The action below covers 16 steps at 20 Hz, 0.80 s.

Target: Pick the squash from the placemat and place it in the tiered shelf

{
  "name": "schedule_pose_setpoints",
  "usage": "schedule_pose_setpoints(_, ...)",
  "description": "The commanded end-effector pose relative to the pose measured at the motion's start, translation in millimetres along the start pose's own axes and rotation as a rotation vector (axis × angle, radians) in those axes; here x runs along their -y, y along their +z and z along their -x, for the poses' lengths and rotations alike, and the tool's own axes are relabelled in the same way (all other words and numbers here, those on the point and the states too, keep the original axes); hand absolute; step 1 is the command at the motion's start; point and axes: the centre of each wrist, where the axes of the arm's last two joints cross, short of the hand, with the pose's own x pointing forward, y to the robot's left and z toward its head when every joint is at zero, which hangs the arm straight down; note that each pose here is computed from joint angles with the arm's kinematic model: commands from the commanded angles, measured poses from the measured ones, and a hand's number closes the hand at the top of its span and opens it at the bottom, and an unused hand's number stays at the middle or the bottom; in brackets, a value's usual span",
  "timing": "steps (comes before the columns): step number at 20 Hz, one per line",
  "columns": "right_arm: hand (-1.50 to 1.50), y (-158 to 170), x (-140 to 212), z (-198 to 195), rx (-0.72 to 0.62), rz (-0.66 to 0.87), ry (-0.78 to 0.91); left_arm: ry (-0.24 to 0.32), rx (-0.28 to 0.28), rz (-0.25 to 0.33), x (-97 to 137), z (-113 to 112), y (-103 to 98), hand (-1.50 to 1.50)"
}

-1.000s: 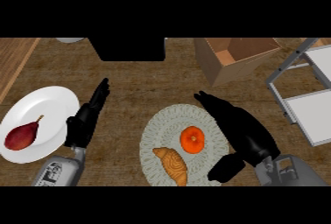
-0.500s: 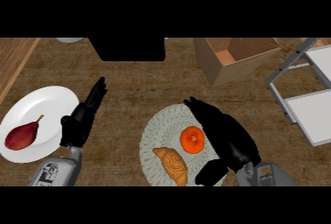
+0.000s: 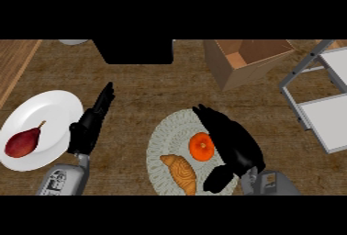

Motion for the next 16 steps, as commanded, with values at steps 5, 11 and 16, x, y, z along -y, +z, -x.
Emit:
schedule_pose_setpoints(5,-1.50,-18.5,1.8,21.6,-0.031,-0.020,0.028,0.003,0.000,-0.002,-23.0,-2.2,16.1,0.00)
schedule_pose_setpoints(11,-1.50,-24.8,-16.1,-6.3,-0.057,-0.021,0.047,-0.017,0.010,-0.012,-7.5,-9.5,3.1,0.00)
schedule_pose_setpoints(16,-1.50,-29.1,-43.4,16.6,-0.052,0.003,0.074,-0.002,-0.021,0.013,13.6,-7.2,10.8,0.00)
